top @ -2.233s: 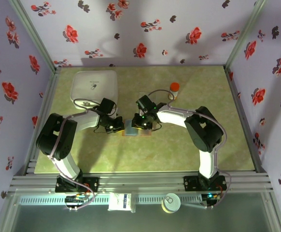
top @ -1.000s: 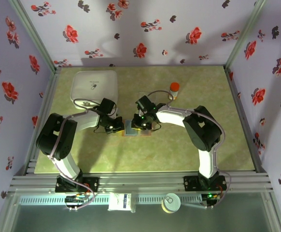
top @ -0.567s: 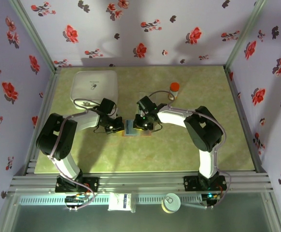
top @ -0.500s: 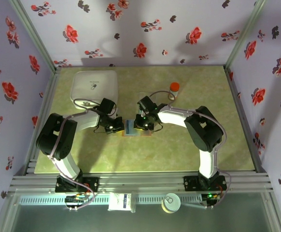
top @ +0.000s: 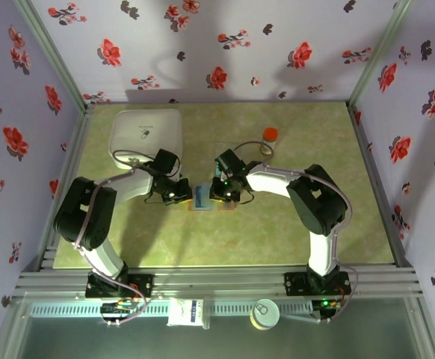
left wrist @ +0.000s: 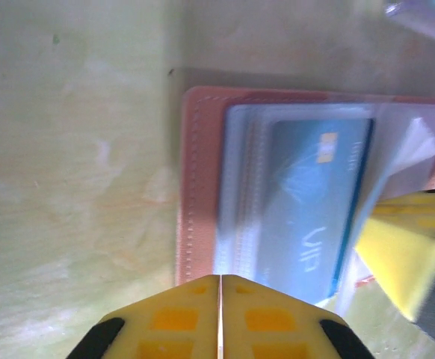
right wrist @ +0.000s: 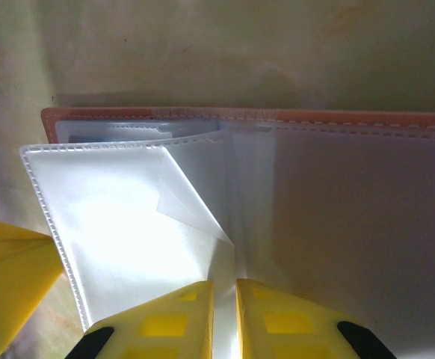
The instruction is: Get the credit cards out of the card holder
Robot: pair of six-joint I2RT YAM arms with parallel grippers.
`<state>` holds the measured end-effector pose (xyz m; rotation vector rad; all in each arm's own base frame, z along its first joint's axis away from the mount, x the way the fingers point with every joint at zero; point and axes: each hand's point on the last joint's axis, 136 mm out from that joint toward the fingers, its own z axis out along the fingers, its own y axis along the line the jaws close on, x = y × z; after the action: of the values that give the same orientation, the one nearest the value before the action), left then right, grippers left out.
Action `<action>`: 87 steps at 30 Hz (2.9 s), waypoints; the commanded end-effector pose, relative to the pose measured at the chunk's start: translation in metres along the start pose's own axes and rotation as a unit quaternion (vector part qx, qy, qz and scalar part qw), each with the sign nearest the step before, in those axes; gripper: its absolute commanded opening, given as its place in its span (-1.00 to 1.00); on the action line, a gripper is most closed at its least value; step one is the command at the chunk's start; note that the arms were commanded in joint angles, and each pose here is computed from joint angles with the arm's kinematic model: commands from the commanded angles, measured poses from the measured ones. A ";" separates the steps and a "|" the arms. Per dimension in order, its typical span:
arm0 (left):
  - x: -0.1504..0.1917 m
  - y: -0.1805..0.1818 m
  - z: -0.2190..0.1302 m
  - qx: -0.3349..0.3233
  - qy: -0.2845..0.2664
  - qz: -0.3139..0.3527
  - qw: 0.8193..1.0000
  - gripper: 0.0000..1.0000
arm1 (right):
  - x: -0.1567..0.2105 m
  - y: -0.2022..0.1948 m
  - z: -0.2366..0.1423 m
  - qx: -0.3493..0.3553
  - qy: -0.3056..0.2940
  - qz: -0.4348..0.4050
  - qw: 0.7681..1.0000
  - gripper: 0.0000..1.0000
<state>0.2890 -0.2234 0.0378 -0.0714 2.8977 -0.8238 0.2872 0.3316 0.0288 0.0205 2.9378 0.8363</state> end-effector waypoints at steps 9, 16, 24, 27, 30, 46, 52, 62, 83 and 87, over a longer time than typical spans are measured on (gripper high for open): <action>-0.011 -0.046 -0.006 0.071 -0.008 0.006 0.997 -0.39 | 0.001 -0.004 -0.001 -0.001 0.001 0.001 1.000 -0.67; -0.006 -0.047 0.009 0.067 0.012 0.011 0.998 -0.36 | 0.002 -0.003 -0.003 -0.002 0.000 0.003 1.000 -0.66; -0.007 -0.058 0.011 0.078 0.013 0.016 0.997 -0.46 | 0.002 0.000 -0.006 -0.008 0.000 0.002 1.000 -0.62; -0.008 -0.064 0.007 0.083 0.011 0.021 0.996 -0.51 | -0.001 0.005 -0.016 -0.008 -0.012 -0.006 1.000 -0.56; -0.007 -0.070 0.003 0.083 0.011 0.027 0.996 -0.51 | -0.003 0.007 -0.029 -0.003 -0.027 -0.012 1.000 -0.53; -0.004 -0.112 0.014 0.092 0.022 0.053 0.994 -0.25 | -0.016 -0.035 -0.124 0.078 -0.117 -0.010 0.990 -0.46; -0.002 -0.129 0.035 0.088 0.038 0.068 0.993 -0.15 | -0.010 -0.047 -0.142 0.076 -0.127 -0.003 0.989 -0.44; 0.003 -0.118 0.040 0.079 0.045 0.069 0.993 -0.06 | -0.008 -0.036 -0.130 0.038 -0.120 0.010 0.992 -0.44; 0.004 -0.095 0.059 0.048 0.062 0.056 0.995 -0.03 | -0.005 -0.027 -0.128 0.041 -0.120 -0.002 0.992 -0.43; 0.003 -0.098 0.055 0.053 0.056 0.056 0.995 -0.04 | -0.005 -0.025 -0.129 0.037 -0.122 -0.003 0.992 -0.43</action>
<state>0.2923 -0.3370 0.0397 0.1388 2.9328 -0.9974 0.2783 0.2382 0.1100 0.1024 2.7806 0.6359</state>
